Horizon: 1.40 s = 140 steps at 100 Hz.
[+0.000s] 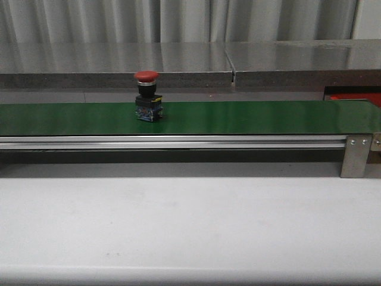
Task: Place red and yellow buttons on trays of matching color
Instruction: 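Set the yellow button on the belt and open the left gripper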
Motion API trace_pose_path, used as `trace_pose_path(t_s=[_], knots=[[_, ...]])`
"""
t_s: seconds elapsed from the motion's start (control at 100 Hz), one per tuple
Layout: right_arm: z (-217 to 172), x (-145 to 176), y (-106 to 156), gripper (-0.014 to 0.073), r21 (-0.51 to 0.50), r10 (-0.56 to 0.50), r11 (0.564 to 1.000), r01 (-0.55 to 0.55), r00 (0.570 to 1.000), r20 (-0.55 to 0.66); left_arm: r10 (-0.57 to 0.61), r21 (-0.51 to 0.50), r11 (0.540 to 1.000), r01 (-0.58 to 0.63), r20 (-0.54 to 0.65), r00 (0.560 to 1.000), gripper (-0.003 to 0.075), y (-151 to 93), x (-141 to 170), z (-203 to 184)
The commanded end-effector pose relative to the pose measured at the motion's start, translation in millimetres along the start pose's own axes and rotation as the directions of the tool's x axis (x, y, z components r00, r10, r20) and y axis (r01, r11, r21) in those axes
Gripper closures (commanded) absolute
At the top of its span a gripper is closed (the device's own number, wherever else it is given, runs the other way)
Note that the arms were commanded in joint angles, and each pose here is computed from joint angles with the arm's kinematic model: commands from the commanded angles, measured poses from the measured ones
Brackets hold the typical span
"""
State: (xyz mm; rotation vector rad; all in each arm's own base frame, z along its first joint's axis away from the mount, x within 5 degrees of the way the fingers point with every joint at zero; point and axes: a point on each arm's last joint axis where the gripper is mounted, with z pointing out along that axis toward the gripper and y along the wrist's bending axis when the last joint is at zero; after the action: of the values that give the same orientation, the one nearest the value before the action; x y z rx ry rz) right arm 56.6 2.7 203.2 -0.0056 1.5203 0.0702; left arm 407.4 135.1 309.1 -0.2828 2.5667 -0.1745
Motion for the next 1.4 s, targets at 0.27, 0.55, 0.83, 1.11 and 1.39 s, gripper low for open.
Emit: trace_pose_path(t_s=[0.27,0.55,0.83,1.11,1.39], knots=[[-1,-14,0,0.0662,-0.002,-0.013,1.0,0.013,0.995,0.102,0.086,0.072,0.994,-0.087,0.012,0.996,0.0727,-49,-7,23],[-1,-14,0,0.0662,-0.002,-0.013,1.0,0.013,0.995,0.102,0.109,0.061,0.992,-0.108,-0.013,0.994,0.036,-51,-5,25],[-1,-14,0,0.0662,-0.002,-0.013,1.0,0.013,0.995,0.102,0.127,0.066,0.989,-0.128,0.024,0.992,0.0046,-60,-10,12],[-1,-14,0,0.0662,-0.002,-0.013,1.0,0.013,0.995,0.102,0.191,0.066,0.976,-0.207,0.192,0.963,0.0071,-85,-16,-58],[-1,-15,1,0.0662,-0.002,-0.013,1.0,0.013,0.993,0.118,0.301,0.08,0.929,-0.361,0.403,0.864,0.0071,-144,14,-138]])
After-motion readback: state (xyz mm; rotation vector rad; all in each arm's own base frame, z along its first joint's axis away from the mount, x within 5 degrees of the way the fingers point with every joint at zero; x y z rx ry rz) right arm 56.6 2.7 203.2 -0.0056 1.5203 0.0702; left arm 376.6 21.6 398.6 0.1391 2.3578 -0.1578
